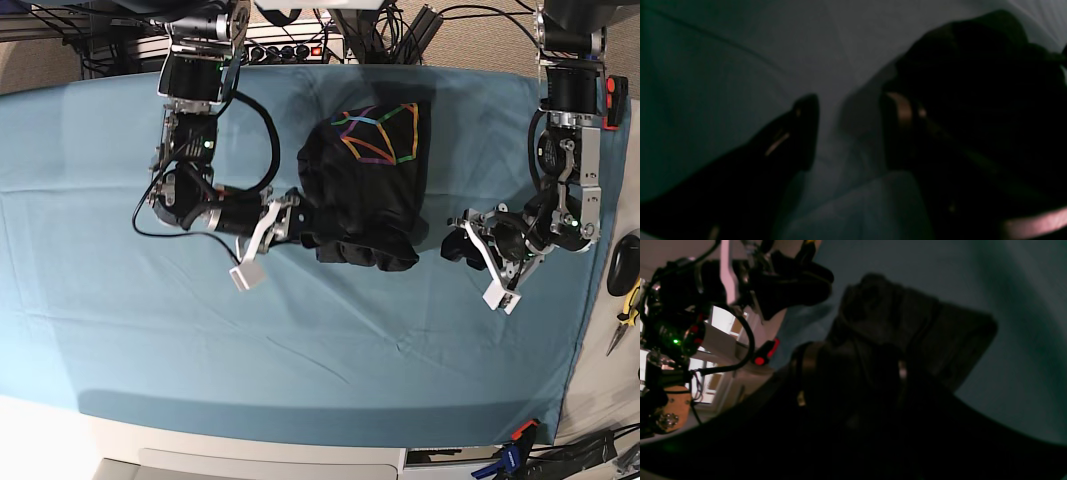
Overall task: Fold the T-shirt properly
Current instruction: 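Push the bundle sides inward with both grippers to square it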
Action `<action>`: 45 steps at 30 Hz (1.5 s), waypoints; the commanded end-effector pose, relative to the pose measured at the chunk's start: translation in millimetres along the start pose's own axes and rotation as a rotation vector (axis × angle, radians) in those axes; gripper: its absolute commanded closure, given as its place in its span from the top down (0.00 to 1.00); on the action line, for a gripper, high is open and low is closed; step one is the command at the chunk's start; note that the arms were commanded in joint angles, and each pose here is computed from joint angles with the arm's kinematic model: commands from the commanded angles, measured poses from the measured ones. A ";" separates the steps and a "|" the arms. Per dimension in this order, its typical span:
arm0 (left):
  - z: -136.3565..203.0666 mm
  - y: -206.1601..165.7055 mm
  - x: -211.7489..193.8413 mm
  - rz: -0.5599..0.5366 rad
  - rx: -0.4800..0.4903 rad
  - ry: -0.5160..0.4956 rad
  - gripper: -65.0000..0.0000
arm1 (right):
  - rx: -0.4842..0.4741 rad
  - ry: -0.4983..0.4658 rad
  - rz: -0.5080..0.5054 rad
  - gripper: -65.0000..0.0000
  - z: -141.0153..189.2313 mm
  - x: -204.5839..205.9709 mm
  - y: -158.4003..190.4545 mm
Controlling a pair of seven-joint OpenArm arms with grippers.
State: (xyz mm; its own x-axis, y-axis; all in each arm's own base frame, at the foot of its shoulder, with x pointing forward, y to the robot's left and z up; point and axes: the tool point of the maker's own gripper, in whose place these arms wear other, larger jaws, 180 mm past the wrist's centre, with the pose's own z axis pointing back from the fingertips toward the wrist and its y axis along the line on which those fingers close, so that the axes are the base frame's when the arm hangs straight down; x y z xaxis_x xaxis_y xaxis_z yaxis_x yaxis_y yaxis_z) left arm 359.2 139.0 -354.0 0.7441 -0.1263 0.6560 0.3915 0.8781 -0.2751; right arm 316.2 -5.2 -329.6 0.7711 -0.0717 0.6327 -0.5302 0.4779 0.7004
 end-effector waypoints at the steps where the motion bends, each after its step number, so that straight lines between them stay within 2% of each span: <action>1: 6.3 1.5 19.1 -0.023 0.001 -0.055 0.49 | 0.021 -0.043 0.031 0.40 1.4 13.6 6.7; 8: 5.9 0.8 20.2 -0.022 0.000 -0.061 0.49 | 0.025 -0.026 0.014 0.40 -0.2 2.6 7.2; 14: 5.8 0.6 20.6 -0.022 -0.001 -0.063 0.49 | 0.033 0.027 0.035 0.38 -9.9 -6.8 12.9; 18: 5.9 0.7 20.5 -0.022 0.000 -0.062 0.49 | 0.041 0.042 0.044 0.28 -13.2 -9.2 15.8; 24: 5.9 0.7 20.6 -0.022 0.000 -0.063 0.49 | 0.041 0.041 0.044 0.00 -13.1 -8.7 15.8; 28: 5.9 0.7 20.6 -0.022 0.000 -0.063 0.49 | 0.023 0.051 0.060 0.00 -13.3 -6.0 13.0; 31: 5.9 0.7 20.6 -0.022 0.000 -0.063 0.49 | -0.038 0.089 0.094 0.00 -12.9 -4.5 2.5; 36: 5.8 0.6 20.7 -0.022 -0.001 -0.063 0.49 | -0.133 0.054 0.170 0.00 -11.9 22.9 -11.7; 45: 5.9 0.6 21.8 -0.022 -0.001 -0.069 0.49 | -0.149 0.029 0.218 0.00 -11.3 46.9 -10.6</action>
State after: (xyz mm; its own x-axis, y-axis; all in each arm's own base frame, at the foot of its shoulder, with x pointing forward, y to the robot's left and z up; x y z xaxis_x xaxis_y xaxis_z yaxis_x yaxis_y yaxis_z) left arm 361.4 138.3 -352.2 0.7360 -0.1182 0.6666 0.3914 0.8777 -0.2766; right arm 349.1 -6.2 -332.3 0.7066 0.0976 0.7009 -0.5959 0.6162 0.5149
